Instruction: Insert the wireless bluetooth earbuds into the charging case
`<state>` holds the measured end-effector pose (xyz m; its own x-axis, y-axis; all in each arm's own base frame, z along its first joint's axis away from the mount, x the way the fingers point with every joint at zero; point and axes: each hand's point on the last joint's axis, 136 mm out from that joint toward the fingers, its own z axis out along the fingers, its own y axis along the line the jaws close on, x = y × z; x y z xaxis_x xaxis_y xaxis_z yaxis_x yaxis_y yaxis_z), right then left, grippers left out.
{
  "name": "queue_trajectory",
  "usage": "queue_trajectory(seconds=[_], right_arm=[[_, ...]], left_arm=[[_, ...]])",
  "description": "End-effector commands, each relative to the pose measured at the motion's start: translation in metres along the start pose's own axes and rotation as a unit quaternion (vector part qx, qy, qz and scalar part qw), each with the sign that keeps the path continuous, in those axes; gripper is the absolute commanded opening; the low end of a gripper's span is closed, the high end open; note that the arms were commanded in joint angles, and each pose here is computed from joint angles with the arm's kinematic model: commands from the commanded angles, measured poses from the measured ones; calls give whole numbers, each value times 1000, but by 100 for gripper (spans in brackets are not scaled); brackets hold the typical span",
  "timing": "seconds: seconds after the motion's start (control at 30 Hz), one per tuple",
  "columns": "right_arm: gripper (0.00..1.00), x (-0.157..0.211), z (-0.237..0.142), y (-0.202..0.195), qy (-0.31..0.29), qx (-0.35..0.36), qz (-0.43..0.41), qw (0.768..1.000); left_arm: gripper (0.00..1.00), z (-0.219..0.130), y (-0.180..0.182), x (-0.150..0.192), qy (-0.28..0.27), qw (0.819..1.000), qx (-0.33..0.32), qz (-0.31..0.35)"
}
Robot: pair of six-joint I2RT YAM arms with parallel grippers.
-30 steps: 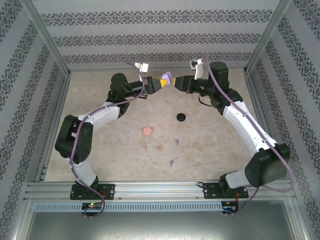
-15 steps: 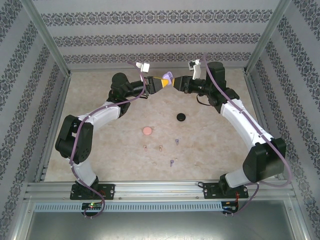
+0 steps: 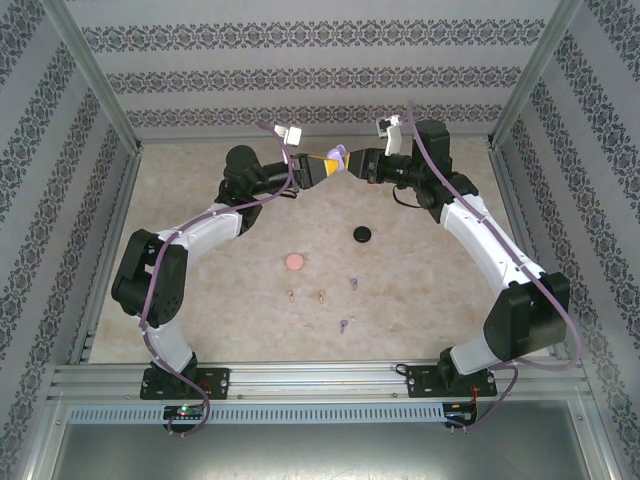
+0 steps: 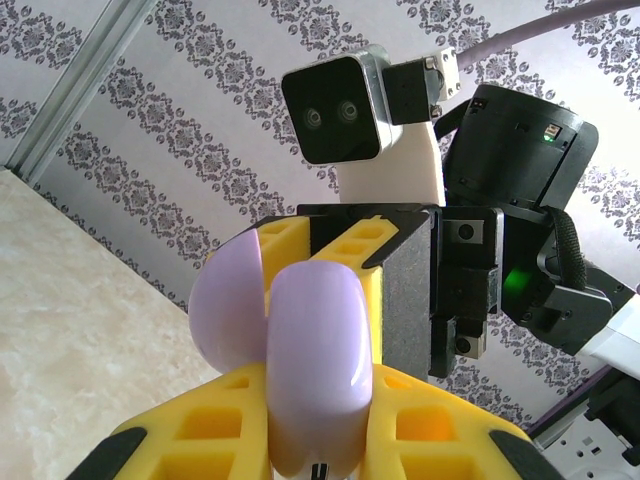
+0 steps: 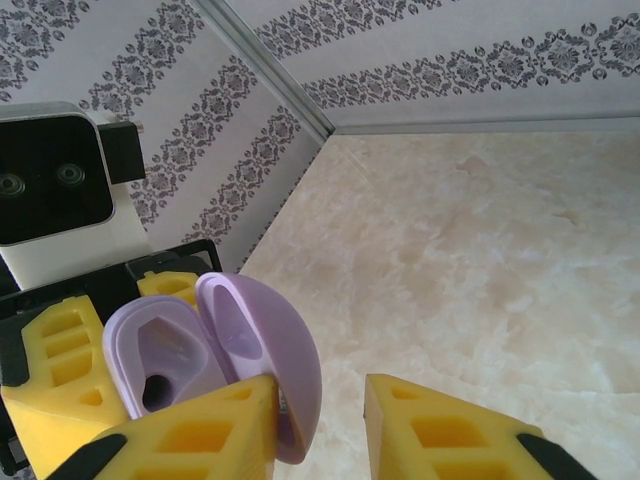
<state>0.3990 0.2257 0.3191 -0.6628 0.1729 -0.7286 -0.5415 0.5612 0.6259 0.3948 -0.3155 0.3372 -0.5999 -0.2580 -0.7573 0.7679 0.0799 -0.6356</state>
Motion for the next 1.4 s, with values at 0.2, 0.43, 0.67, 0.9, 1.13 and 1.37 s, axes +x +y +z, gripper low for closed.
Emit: queue_trajectory(seconds=[0.2, 0.43, 0.67, 0.9, 1.13, 1.37], right_arm=[[11, -10, 2, 8, -4, -26, -14, 1000], [0, -13, -2, 14, -8, -27, -21, 999], [0, -14, -4, 14, -12, -21, -25, 999], [0, -13, -9, 3, -21, 5, -25, 999], [0, -18, -14, -10, -31, 28, -18, 999], [0, -17, -17, -30, -31, 57, -11, 998]], left_arm=[[0, 17, -15, 4, 22, 999, 33, 11], [0, 21, -9, 9, 29, 999, 26, -2], [13, 22, 0, 11, 27, 1000, 7, -10], [36, 20, 8, 8, 13, 1000, -17, -8], [45, 18, 10, 6, 8, 1000, -30, -3], [48, -5, 12, -2, 35, 997, -73, 14]])
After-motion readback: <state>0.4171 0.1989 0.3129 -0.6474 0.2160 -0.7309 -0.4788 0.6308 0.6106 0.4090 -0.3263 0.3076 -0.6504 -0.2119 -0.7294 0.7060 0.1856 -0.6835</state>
